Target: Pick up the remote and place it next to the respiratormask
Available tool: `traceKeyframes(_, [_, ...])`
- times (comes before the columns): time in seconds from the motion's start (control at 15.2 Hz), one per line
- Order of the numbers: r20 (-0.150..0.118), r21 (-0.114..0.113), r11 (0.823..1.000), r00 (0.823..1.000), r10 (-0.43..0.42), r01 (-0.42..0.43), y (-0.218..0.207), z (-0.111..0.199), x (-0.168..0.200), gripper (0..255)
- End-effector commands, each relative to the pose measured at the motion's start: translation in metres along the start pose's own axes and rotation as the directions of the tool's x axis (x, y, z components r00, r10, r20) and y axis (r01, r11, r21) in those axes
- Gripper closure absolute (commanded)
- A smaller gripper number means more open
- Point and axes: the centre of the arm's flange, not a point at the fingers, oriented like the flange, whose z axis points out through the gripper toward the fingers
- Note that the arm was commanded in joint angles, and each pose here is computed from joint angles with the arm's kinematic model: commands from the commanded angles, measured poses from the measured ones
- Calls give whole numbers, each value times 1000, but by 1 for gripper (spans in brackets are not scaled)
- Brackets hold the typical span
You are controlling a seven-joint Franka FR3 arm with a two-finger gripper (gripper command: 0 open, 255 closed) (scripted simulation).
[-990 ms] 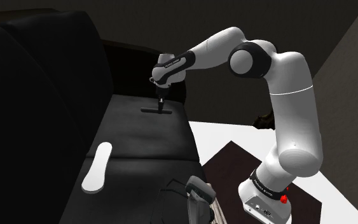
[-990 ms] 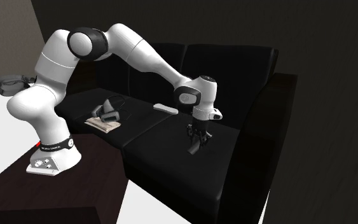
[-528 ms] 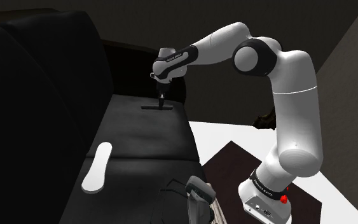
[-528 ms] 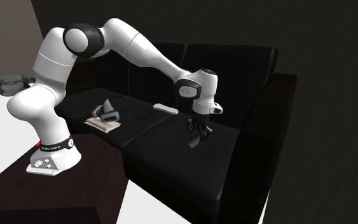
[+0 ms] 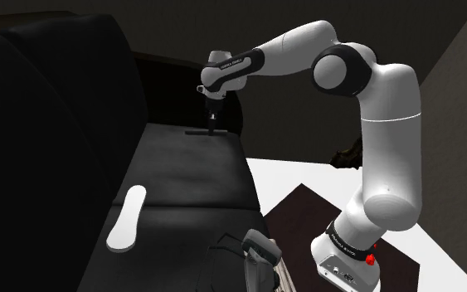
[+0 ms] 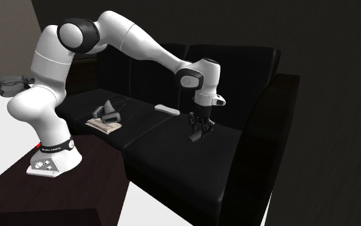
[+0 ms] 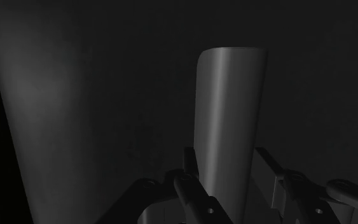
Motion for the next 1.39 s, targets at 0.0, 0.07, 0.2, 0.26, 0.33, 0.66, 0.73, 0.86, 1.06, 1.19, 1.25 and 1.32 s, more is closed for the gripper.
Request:
traceKeyframes(0.0, [0,0,1000,1000,0,0,0,-11,0,255])
traceKeyframes(0.07, [0,0,1000,1000,0,0,-1,-16,0,255])
traceKeyframes(0.2, [0,0,1000,1000,0,0,-2,-27,-1,255])
traceKeyframes(0.26, [0,0,1000,1000,0,0,-2,-32,-1,255])
traceKeyframes(0.33, [0,0,1000,1000,0,0,-3,-38,-1,255])
traceKeyframes(0.66, [0,0,1000,1000,0,0,-5,-64,-2,255])
traceKeyframes(0.73, [0,0,1000,1000,0,0,-6,-69,-2,255])
traceKeyframes(0.86, [0,0,1000,1000,0,0,-7,-80,-2,255])
traceKeyframes(1.06, [0,0,1000,1000,0,0,-8,-95,-3,255])
traceKeyframes(1.19, [0,0,1000,1000,0,0,-9,-106,-3,255])
traceKeyframes(1.25, [0,0,1000,1000,0,0,-10,-111,-3,255])
traceKeyframes(1.32, [0,0,1000,1000,0,0,-10,-116,-3,255])
